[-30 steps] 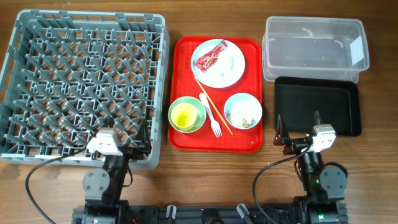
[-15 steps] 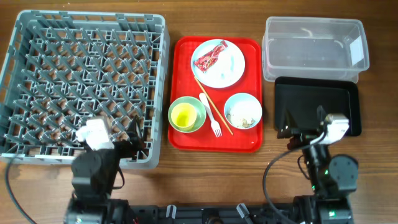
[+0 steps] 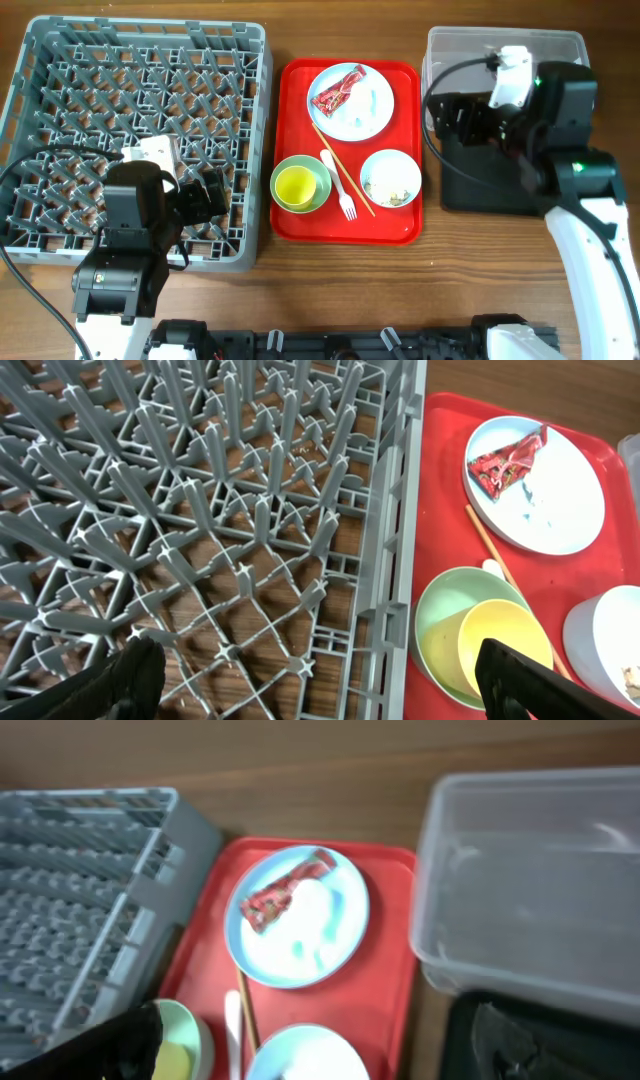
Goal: Sort waste into correct bins and load items into the dishwasher rack
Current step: 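Reach the right gripper to the white plate and grasp the red wrapper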
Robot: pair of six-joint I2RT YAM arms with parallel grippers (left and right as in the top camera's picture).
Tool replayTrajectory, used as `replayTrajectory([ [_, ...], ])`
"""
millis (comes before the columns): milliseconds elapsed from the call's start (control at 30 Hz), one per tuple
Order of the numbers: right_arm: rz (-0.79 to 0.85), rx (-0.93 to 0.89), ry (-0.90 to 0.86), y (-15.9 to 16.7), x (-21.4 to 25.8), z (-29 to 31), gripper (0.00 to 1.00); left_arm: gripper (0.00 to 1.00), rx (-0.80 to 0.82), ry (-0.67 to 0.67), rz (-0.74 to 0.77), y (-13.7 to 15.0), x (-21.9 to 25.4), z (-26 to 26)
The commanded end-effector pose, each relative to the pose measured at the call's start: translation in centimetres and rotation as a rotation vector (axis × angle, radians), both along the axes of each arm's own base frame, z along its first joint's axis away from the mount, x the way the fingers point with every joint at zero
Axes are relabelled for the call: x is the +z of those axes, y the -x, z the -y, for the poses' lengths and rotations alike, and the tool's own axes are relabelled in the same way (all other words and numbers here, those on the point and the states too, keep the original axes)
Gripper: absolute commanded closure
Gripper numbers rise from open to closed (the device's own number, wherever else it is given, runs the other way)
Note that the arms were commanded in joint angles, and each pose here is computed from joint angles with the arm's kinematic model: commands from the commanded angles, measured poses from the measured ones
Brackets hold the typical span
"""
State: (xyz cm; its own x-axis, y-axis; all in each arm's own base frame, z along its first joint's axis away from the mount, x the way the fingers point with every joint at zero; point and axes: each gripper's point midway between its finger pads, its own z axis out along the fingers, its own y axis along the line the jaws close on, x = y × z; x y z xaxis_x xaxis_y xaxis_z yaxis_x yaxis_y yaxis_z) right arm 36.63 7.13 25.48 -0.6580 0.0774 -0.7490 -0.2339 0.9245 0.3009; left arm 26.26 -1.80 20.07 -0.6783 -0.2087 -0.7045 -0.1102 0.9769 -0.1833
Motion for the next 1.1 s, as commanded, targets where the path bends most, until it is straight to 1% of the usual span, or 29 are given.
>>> replayTrajectory([
  [0,0.011,0.085,-0.036,-1.3,-0.1,-2.7,0.0,0.0,-0.024,0.017,0.026,-0.2,1.0,0.6],
  [67,-0.005,0.104,0.024,-2.7,-1.6,-5.4,0.0,0.0,-0.024,0.017,0.026,-0.2,1.0,0.6],
  [167,0.01,0.108,0.14,-5.8,-1.3,-9.2,0.0,0.0,-0.024,0.017,0.027,-0.2,1.0,0.6],
  [233,0.013,0.129,0.153,-7.8,-1.5,-11.0,0.0,0.0,-0.025,0.017,0.029,-0.2,1.1,0.6],
  [267,-0.007,0.114,0.154,-8.8,-2.4,-11.4,0.0,0.0,-0.024,0.017,0.029,-0.2,1.1,0.6],
  [300,-0.046,0.052,0.171,-10.1,-4.7,-11.0,0.0,0.0,-0.024,0.017,0.029,-0.2,1.0,0.6],
  [367,-0.107,-0.001,0.22,-11.3,-8.7,-10.7,0.0,0.0,-0.025,0.017,0.027,-0.2,1.0,0.6],
  [467,-0.207,-0.022,0.23,-12.2,-15.0,-11.5,0.01,0.0,-0.024,0.017,0.026,-0.2,1.0,0.6],
  [500,-0.242,-0.041,0.222,-12.2,-16.5,-11.5,0.04,0.0,-0.025,0.017,0.026,-0.2,1.0,0.6],
  [600,-0.309,-0.022,0.223,-11.9,-20.3,-12.2,0.12,0.0,-0.025,0.017,0.026,-0.2,1.0,0.6],
  [700,-0.374,-0.047,0.217,-11.4,-23.4,-12.5,0.15,0.0,-0.025,0.017,0.026,-0.2,1.0,0.6],
  [733,-0.397,-0.059,0.212,-11.2,-24.4,-12.6,0.18,0.0,-0.025,0.017,0.026,-0.2,1.0,0.6],
  [767,-0.408,-0.059,0.217,-11.0,-24.7,-12.5,0.28,0.0,-0.025,0.017,0.026,-0.2,1.0,0.6],
  [867,-0.43,-0.02,0.18,-10.5,-24.8,-13.4,0.65,0.0,-0.024,0.017,0.026,-0.2,1.0,0.6],
  [900,-0.438,-0.013,0.174,-10.2,-24.4,-13.5,0.81,0.0,-0.024,0.017,0.026,-0.2,1.0,0.6],
  [933,-0.436,-0.014,0.173,-10.2,-23.9,-13.5,0.88,0.0,-0.025,0.017,0.026,-0.2,1.0,0.6],
  [967,-0.412,-0.016,0.163,-10.4,-22.3,-13.4,0.96,0.0,-0.025,0.017,0.026,-0.2,1.0,0.6],
  [1033,-0.307,-0.063,0.141,-11.6,-17.1,-11.9,0.96,0.0,-0.025,0.016,0.023,-0.2,0.9,0.6],
  [1067,-0.226,-0.118,0.132,-12.4,-13.1,-10.0,0.96,0.0,-0.024,0.016,0.02,-0.1,0.9,0.6],
])
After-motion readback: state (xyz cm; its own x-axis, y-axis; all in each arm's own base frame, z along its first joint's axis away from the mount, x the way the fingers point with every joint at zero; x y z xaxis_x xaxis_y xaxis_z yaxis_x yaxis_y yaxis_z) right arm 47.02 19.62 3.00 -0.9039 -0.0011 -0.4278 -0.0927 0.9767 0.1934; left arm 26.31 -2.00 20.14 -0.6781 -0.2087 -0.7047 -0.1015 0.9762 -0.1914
